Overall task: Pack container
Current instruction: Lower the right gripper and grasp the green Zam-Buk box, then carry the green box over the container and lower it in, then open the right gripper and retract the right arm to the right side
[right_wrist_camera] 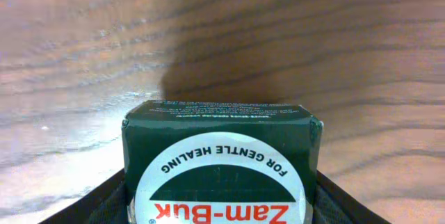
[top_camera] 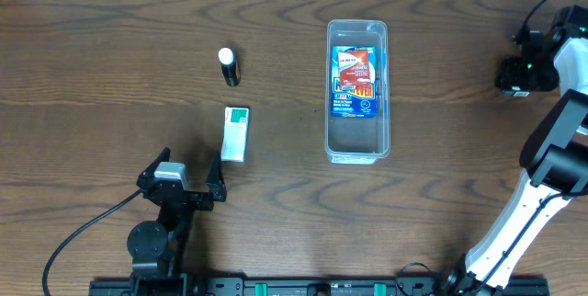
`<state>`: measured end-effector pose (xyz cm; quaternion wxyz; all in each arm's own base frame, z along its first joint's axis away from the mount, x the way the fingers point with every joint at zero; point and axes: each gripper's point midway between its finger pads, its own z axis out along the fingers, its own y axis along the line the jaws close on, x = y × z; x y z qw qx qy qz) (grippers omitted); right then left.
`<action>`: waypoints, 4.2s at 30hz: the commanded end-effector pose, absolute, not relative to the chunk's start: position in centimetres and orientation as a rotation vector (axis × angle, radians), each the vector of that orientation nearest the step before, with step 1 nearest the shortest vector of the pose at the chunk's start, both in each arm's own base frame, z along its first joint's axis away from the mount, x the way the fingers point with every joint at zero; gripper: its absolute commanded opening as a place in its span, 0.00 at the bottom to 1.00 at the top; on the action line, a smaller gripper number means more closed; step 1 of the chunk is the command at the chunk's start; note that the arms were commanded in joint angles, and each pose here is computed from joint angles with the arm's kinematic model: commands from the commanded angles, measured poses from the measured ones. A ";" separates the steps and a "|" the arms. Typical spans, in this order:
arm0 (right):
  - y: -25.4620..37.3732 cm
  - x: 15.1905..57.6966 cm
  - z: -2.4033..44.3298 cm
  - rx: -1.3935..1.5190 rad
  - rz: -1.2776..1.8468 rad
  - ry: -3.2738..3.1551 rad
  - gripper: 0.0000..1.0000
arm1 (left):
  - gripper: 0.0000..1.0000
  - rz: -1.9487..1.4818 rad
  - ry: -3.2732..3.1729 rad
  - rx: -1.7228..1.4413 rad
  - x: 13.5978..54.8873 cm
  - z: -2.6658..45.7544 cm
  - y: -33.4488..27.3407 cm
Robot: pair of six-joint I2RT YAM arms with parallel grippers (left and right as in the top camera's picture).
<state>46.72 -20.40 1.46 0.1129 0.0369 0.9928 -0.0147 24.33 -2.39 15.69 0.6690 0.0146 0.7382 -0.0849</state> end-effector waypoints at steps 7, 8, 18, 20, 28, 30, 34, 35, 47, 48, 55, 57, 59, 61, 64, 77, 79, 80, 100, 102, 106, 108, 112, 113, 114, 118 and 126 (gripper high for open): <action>-16.0 50.6 7.7 0.102 0.037 2.817 0.59 | 0.98 -0.191 1.708 0.040 24.3 14.2 -2.4; -15.0 50.9 8.3 0.085 0.067 2.805 0.60 | 0.98 -0.191 1.708 0.040 24.3 14.2 -2.4; -1.6 51.7 17.6 -0.010 0.248 2.726 0.61 | 0.98 -0.191 1.708 0.040 24.3 14.2 -2.4; 1.1 51.3 19.1 -0.025 0.272 2.716 0.61 | 0.98 -0.191 1.708 0.039 24.3 14.2 -2.4; 11.3 48.7 19.9 -0.115 0.364 2.763 0.62 | 0.98 -0.191 1.708 0.040 24.3 14.2 -2.4; 13.1 48.4 19.6 -0.131 0.355 2.770 0.63 | 0.98 -0.191 1.708 0.040 24.3 14.2 -2.4; 15.2 47.6 18.7 -0.105 0.262 2.796 0.63 | 0.98 -0.191 1.708 0.040 24.3 14.2 -2.4; 15.6 47.3 18.3 -0.090 0.243 2.804 0.63 | 0.98 -0.191 1.708 0.040 24.3 14.2 -2.4; 16.1 46.4 12.6 0.081 0.071 2.864 0.63 | 0.98 -0.191 1.708 0.040 24.3 14.2 -2.4; 16.0 46.4 12.1 0.093 0.070 2.867 0.63 | 0.98 -0.192 1.708 0.040 24.3 14.2 -2.4; 16.1 46.6 9.9 0.116 0.074 2.864 0.63 | 0.98 -0.191 1.708 0.040 24.3 14.2 -2.4; 16.2 46.8 9.6 0.116 0.076 2.856 0.63 | 0.98 -0.191 1.708 0.039 24.3 14.2 -2.4; 16.2 46.9 9.2 0.121 0.072 2.850 0.64 | 0.98 -0.191 1.708 0.040 24.3 14.2 -2.4; 16.2 47.0 8.9 0.122 0.074 2.848 0.64 | 0.98 -0.192 1.708 0.040 24.3 14.2 -2.4; 16.2 47.1 8.4 0.121 0.077 2.841 0.64 | 0.98 -0.192 1.708 0.040 24.3 14.2 -2.4; 16.6 47.7 8.5 0.107 0.092 2.816 0.75 | 0.98 -0.192 1.708 0.040 24.3 14.2 -2.4; 16.6 47.8 8.6 0.108 0.095 2.810 0.75 | 0.98 -0.191 1.708 0.040 24.3 14.2 -2.4; 16.7 47.9 8.6 0.107 0.098 2.804 0.75 | 0.98 -0.191 1.708 0.040 24.3 14.2 -2.4; 6.4 45.7 32.0 0.180 0.159 2.400 0.88 | 0.98 -0.191 1.708 0.039 24.3 14.2 -2.4; 2.5 44.3 32.6 0.266 0.050 2.406 0.90 | 0.98 -0.191 1.708 0.039 24.3 14.2 -2.4; -5.4 40.7 31.7 0.479 -0.128 2.477 0.99 | 0.98 -0.191 1.708 0.040 24.3 14.2 -2.4; -7.8 39.5 30.8 0.562 -0.160 2.512 0.99 | 0.98 -0.191 1.708 0.040 24.3 14.2 -2.4; -12.0 37.6 28.7 0.755 -0.173 2.543 0.99 | 0.98 -0.191 1.708 0.040 24.3 14.2 -2.4; -12.9 37.2 28.1 0.800 -0.160 2.546 0.99 | 0.98 -0.191 1.708 0.040 24.3 14.2 -2.4; -13.4 37.1 27.8 0.821 -0.147 2.549 0.99 | 0.98 -0.191 1.708 0.040 24.3 14.2 -2.4; -15.7 35.8 26.3 0.963 -0.149 2.544 0.99 | 0.98 -0.191 1.708 0.040 24.3 14.2 -2.4; -17.5 33.9 23.2 1.213 -0.137 2.526 0.99 | 0.98 -0.191 1.708 0.040 24.3 14.2 -2.4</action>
